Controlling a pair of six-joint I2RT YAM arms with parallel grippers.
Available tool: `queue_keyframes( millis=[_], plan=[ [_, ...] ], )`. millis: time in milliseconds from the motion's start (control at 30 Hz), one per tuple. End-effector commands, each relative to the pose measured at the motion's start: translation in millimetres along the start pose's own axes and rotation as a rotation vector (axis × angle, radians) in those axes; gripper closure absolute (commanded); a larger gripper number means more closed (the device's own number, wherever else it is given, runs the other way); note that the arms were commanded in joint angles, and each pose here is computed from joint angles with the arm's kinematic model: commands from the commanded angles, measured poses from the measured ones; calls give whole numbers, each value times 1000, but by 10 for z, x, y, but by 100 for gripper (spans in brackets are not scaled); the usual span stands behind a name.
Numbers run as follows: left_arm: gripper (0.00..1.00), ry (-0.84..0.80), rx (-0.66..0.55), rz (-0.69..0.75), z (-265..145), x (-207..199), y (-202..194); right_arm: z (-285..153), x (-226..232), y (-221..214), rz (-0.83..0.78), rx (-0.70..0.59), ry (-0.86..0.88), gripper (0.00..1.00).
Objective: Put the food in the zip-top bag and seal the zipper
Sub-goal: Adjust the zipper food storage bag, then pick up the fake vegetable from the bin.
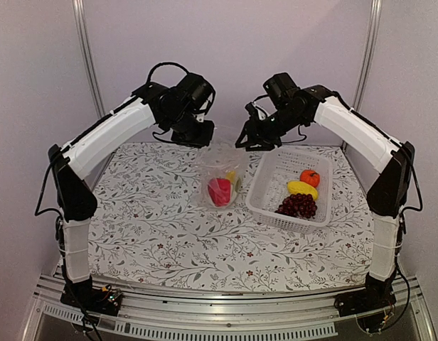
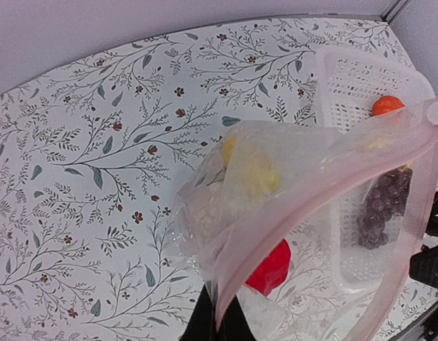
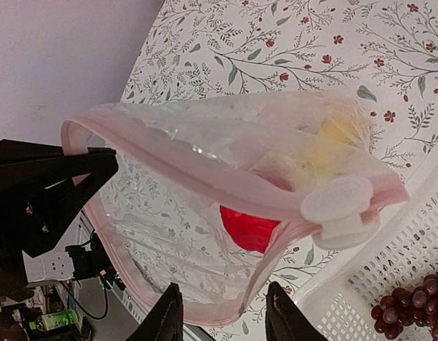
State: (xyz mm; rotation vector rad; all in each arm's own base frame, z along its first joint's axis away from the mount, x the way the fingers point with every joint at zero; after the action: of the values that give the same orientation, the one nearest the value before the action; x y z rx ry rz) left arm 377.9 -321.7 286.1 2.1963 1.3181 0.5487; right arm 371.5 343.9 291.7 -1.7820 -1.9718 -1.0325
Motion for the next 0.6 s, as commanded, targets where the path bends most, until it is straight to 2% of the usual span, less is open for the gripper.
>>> queue_keyframes(
  millis=[0, 200, 467, 500, 567],
  plan=[
    [100, -60, -32, -19, -5, -59, 77, -383, 83, -54, -34, -40, 23, 60],
    [100, -168, -67, -18, -17, -184, 133, -658, -29, -110, -22, -81, -65, 56],
    [100, -194, -79, -33, -57, -186, 121, -1122, -133, 33, -62, -245, -162, 49],
    [100, -194, -80, -34, -62, -179, 120, -1178, -175, 72, -82, -282, -198, 50],
    [100, -196, -75, -37, -65, -172, 102, -1350, -263, 159, -104, -390, -281, 58]
  ],
)
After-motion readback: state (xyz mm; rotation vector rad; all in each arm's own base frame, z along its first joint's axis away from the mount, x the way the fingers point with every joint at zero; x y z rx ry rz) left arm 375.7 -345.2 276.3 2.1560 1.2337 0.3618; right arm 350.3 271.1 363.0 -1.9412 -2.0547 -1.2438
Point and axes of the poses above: each gripper's point midway between its finger pads, its own z axis out along the fingers, its own x axis along the line the jaws close on, y = z × x, the point moved 3 cm from there along -z, back along the fingers, and after that the axes turned 12 degrees about z, right-handed, at the moved point
